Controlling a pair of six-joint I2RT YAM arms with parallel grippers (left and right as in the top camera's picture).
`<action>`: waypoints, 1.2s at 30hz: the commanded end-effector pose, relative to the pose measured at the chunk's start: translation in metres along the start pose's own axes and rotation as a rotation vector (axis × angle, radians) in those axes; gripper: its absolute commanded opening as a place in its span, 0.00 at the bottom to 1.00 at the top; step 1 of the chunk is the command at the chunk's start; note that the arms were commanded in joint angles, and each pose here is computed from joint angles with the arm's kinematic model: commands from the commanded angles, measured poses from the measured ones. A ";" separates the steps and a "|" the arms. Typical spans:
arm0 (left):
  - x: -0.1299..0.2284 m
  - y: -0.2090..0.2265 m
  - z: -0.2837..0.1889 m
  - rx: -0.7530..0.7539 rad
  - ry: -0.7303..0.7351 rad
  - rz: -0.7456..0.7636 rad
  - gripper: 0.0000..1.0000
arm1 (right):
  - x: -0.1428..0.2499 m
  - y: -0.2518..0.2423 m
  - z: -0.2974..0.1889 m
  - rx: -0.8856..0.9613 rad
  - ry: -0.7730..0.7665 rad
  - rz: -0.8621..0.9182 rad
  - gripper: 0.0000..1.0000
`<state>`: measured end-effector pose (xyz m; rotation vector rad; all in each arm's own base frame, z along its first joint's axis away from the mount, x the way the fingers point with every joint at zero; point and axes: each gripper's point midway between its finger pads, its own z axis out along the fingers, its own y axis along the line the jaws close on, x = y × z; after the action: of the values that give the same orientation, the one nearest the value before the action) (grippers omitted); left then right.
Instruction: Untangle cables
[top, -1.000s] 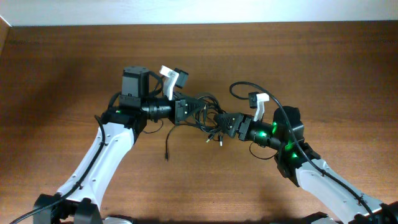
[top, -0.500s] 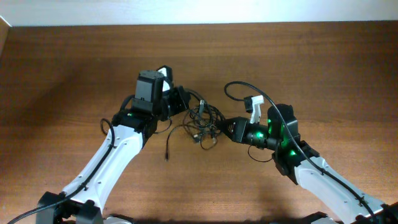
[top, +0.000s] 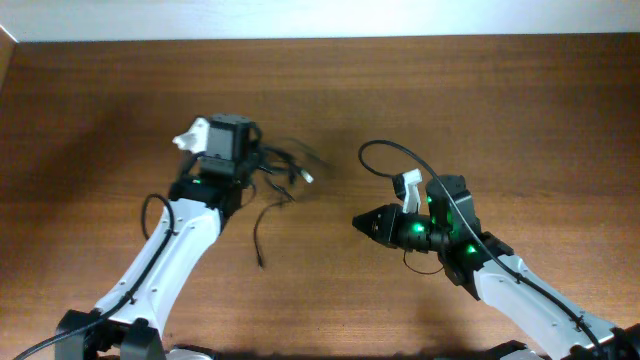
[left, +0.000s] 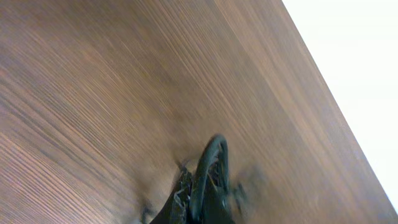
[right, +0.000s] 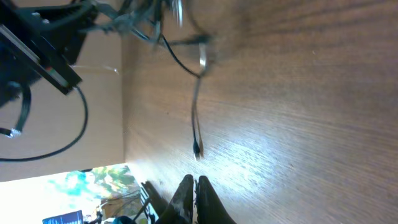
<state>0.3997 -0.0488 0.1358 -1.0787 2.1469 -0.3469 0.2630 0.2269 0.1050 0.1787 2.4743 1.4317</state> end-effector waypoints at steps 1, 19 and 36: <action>0.010 -0.018 -0.006 0.091 0.085 0.132 0.00 | -0.009 -0.006 -0.002 0.033 -0.051 -0.014 0.22; 0.080 -0.030 -0.029 0.321 0.435 0.498 0.00 | -0.013 -0.021 -0.003 0.106 -0.090 0.011 0.98; 0.075 -0.022 -0.024 0.268 0.407 0.503 0.00 | -0.013 -0.021 -0.003 0.106 -0.090 0.011 0.98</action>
<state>0.3604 -0.1227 0.1201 -0.3424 2.5664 -0.6422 0.2736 0.2134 0.0909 0.2732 2.4894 1.2871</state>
